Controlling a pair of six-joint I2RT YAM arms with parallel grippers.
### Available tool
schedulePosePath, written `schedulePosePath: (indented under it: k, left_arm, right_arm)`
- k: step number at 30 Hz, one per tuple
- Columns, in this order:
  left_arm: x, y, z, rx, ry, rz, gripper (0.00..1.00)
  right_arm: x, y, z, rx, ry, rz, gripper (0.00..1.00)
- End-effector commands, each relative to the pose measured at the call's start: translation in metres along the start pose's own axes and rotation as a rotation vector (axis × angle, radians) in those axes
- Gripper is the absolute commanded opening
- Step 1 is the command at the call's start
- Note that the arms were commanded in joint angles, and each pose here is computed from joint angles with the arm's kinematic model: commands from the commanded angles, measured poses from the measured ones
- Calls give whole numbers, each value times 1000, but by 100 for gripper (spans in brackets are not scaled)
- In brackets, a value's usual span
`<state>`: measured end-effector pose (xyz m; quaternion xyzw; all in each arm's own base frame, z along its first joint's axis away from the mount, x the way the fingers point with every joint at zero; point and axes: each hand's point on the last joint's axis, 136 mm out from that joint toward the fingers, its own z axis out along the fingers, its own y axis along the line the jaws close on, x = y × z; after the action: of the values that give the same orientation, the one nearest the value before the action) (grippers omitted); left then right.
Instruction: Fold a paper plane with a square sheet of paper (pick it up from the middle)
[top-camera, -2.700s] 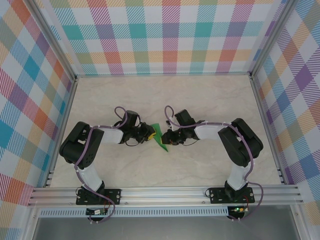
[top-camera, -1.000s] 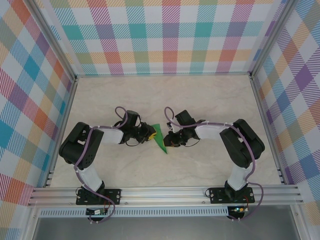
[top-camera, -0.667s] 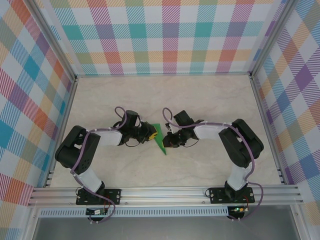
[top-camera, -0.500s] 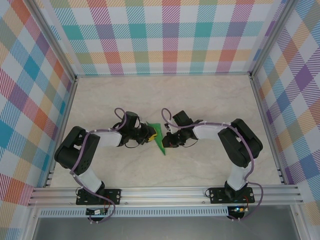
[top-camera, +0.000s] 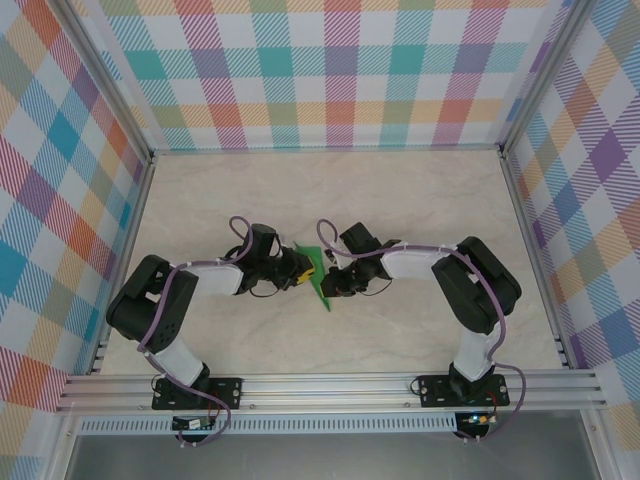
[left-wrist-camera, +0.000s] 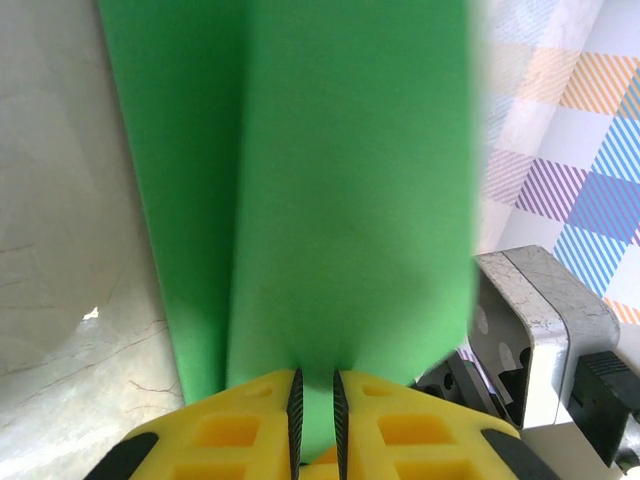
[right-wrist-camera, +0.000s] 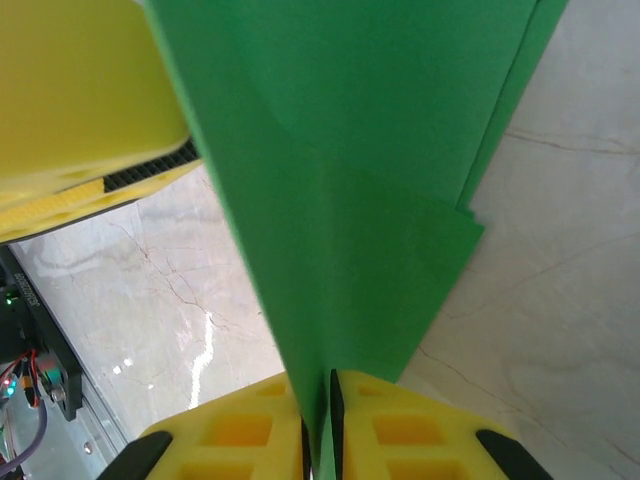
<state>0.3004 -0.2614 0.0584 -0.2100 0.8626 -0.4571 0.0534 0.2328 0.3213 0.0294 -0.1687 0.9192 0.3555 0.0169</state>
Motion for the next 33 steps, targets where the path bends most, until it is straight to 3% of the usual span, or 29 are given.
schedulePosePath:
  k: [1,14,33]
  left_arm:
    - [3,-10,-1,29,5,16,18]
    - [5,-12,-4,31,6,18,18]
    - [4,-7,-3,17,1,21,18]
  right_arm:
    - [0,8,-4,-1,4,-34,15]
    - [-3,6,4,4,16,-36,8]
    - [-7,0,17,10,43,-31,8]
